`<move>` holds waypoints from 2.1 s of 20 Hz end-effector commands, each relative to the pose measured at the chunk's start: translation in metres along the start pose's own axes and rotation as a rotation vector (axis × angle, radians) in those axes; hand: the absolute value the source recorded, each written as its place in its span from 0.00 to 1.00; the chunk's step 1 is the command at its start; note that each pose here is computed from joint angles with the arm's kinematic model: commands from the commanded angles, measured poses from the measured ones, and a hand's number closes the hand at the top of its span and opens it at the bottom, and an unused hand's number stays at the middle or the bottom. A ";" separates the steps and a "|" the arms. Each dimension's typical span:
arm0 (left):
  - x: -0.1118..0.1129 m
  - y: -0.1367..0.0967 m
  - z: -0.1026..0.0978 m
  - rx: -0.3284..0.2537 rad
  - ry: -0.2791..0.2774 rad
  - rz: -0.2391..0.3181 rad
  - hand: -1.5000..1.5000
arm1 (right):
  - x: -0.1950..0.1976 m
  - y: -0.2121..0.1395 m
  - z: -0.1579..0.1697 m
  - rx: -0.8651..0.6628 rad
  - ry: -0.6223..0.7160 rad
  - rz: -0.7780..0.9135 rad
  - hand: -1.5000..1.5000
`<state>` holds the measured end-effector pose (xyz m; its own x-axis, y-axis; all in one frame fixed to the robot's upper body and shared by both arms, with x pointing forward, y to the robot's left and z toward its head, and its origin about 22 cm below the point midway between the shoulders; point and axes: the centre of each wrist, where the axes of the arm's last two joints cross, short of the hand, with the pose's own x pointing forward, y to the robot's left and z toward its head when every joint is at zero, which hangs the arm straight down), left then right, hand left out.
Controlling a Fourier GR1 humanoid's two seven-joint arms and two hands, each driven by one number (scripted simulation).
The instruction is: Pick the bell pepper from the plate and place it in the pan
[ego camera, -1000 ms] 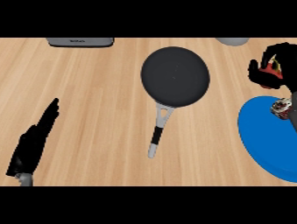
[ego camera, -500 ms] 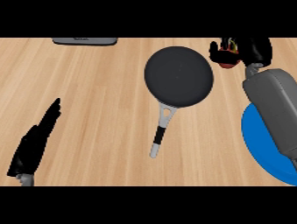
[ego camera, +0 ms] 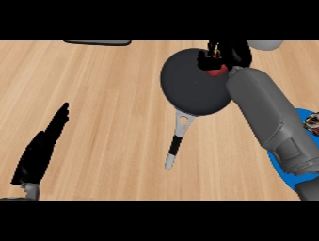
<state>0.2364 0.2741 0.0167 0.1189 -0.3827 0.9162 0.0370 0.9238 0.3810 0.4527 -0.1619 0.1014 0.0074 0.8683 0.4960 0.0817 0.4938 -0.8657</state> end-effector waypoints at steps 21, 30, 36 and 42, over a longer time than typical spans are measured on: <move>0.003 -0.004 -0.007 -0.020 -0.033 0.000 0.50 | -0.007 0.027 0.001 -0.096 0.120 -0.633 0.00; 0.006 0.002 0.002 0.005 -0.008 -0.010 0.50 | -0.070 -0.009 -0.003 -0.388 0.289 -0.767 0.00; -0.009 -0.006 0.012 0.026 0.023 0.007 0.50 | -0.167 -0.020 0.030 -0.419 0.208 -0.760 0.00; -0.005 0.003 -0.002 0.037 0.025 -0.011 0.50 | -0.213 -0.050 0.045 -0.440 0.192 -0.713 0.00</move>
<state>0.2322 0.2755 0.0101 0.1390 -0.3764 0.9160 0.0089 0.9254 0.3789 0.4181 -0.3403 0.0460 -0.0137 0.2971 0.9547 0.5009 0.8285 -0.2506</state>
